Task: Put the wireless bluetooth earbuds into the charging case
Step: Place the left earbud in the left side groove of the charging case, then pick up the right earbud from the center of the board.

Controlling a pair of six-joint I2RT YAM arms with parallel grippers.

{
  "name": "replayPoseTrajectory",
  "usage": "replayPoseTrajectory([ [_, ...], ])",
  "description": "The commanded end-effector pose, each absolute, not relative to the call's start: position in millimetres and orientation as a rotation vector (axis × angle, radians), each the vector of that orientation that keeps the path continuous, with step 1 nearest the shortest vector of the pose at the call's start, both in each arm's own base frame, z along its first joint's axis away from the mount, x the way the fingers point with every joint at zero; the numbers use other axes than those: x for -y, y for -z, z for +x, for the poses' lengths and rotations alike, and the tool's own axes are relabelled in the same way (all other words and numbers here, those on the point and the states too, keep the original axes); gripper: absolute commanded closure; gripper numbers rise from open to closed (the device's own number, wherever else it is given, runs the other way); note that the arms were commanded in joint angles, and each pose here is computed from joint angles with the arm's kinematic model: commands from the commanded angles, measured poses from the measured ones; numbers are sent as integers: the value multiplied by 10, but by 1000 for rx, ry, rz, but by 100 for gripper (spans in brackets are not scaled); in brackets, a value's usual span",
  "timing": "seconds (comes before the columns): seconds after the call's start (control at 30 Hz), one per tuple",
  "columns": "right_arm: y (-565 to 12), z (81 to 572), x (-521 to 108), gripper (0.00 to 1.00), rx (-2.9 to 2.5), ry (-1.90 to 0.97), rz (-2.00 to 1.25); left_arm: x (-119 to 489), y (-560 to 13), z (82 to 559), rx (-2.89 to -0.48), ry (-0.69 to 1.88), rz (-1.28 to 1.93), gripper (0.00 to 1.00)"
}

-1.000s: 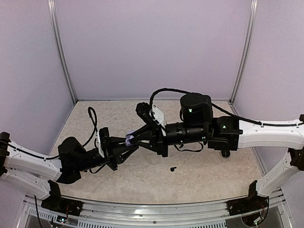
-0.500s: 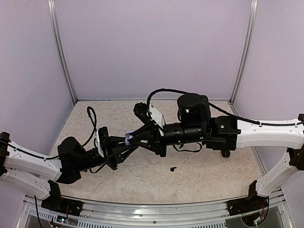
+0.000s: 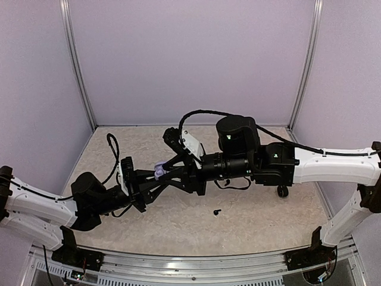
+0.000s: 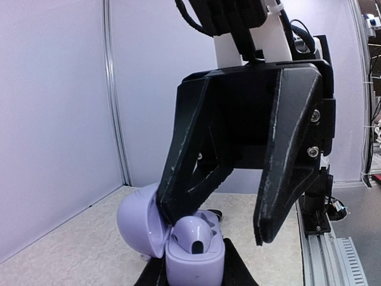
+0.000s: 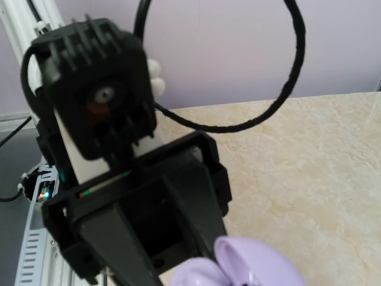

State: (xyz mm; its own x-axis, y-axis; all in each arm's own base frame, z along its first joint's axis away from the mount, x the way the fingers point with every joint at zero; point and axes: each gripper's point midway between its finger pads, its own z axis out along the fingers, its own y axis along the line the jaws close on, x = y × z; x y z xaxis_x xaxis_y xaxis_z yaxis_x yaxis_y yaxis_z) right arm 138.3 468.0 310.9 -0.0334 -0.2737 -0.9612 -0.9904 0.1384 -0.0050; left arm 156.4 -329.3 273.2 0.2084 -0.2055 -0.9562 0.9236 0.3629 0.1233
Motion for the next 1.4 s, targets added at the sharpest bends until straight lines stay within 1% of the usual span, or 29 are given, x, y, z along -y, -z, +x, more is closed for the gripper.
replayPoseTrajectory([
  [0.0, -3160, 1382, -4680, 61, -1493, -964, -1279, 3228, -2871, 1511, -999, 964, 826, 100],
  [0.13, -3204, 1322, -4633, 60, -1460, -988, -1289, 3200, -2865, 1525, -1003, 966, 814, 100],
  [0.3, -3335, 1278, -4523, 54, -1420, -1001, -1266, 3169, -2839, 1557, -1021, 965, 802, 100],
  [0.4, -3347, 1365, -4433, 50, -1439, -975, -1242, 3143, -2831, 1589, -1035, 960, 789, 100],
  [0.53, -3392, 1542, -4251, 48, -1471, -978, -1188, 3119, -2817, 1619, -1055, 952, 776, 100],
  [0.7, -3363, 1929, -3898, 46, -1583, -946, -1056, 3089, -2810, 1685, -1091, 944, 744, 100],
  [0.83, -3057, 2402, -3541, 46, -1775, -822, -919, 3072, -2829, 1708, -1100, 951, 723, 100],
  [0.9, -2836, 2684, -3305, 46, -1899, -745, -825, 3067, -2829, 1716, -1106, 955, 716, 100],
  [1.0, -2453, 2964, -2989, 48, -2068, -668, -714, 3069, -2838, 1712, -1101, 955, 718, 100],
  [1.17, -1927, 3247, -2602, 51, -2204, -577, -597, 3071, -2828, 1715, -1102, 955, 721, 100],
  [1.37, -1374, 3425, -2452, 55, -2309, -511, -558, 3061, -2834, 1714, -1101, 954, 717, 100],
])
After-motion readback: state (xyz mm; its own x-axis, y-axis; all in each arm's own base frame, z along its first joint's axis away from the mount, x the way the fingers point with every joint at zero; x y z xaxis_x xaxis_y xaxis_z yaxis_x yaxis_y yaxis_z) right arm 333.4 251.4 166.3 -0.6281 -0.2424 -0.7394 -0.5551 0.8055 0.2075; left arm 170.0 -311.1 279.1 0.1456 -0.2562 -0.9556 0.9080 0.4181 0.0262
